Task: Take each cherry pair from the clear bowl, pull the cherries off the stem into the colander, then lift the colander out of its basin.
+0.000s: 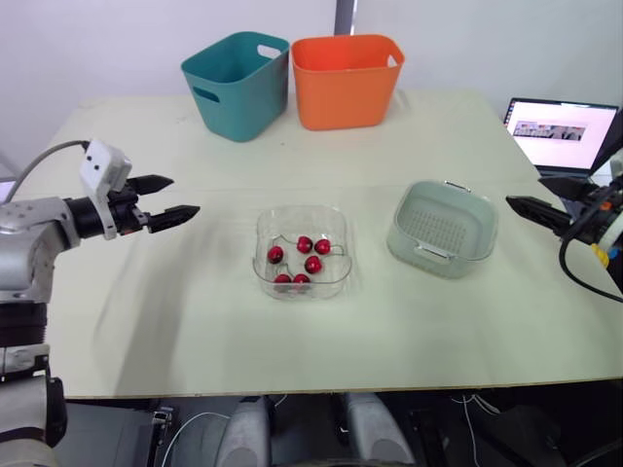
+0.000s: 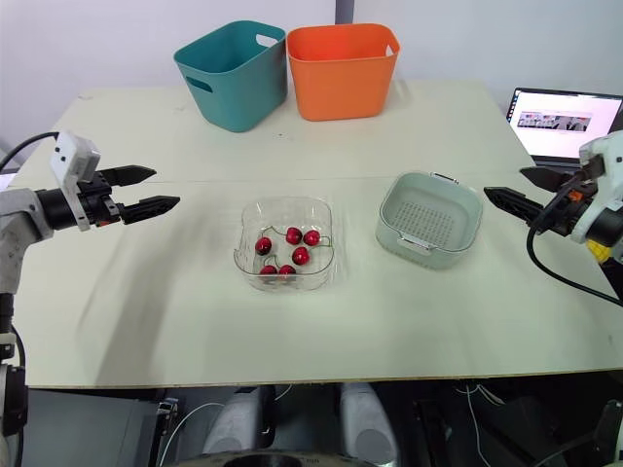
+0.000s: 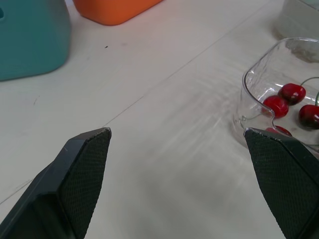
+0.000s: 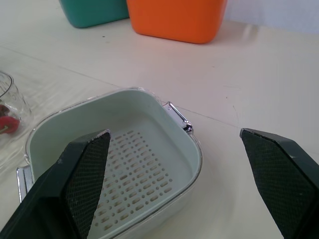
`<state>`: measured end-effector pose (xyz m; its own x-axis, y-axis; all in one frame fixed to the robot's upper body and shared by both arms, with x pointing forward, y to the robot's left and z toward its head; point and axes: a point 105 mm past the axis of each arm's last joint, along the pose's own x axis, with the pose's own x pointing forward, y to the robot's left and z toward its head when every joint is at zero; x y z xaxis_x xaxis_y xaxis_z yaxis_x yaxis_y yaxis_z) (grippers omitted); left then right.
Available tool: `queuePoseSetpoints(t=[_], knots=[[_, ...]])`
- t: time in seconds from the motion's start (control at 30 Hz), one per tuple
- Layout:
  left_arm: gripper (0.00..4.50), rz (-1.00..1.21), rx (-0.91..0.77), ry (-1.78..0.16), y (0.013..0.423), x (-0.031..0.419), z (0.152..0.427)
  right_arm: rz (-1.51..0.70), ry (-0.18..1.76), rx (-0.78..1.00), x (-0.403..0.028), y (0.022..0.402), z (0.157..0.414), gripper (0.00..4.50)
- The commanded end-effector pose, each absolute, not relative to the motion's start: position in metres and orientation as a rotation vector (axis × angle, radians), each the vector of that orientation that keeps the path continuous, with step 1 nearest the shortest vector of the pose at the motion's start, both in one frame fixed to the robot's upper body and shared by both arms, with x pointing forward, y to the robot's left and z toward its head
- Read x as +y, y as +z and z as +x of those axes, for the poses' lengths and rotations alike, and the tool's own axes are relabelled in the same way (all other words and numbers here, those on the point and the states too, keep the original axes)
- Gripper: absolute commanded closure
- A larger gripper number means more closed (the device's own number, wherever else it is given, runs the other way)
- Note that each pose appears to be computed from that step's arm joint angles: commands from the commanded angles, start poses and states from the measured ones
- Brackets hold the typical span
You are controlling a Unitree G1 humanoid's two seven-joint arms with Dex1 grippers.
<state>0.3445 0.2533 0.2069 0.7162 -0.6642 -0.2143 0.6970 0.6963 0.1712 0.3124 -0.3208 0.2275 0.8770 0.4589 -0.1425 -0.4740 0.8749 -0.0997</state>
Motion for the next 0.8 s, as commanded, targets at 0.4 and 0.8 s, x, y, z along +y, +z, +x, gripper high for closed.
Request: queuePoseSetpoints(t=[0.4,0.8], knots=[[0.0,0.27,0.089,-0.775,0.2203,0.2503,0.3424,-0.141,0.509,0.079,-0.3105,0.2419,0.3105,0.01],[0.0,0.259,0.09,-0.773,0.2203,0.2511,0.3414,-0.126,0.497,0.097,-0.3061,0.2458,0.3135,0.01]])
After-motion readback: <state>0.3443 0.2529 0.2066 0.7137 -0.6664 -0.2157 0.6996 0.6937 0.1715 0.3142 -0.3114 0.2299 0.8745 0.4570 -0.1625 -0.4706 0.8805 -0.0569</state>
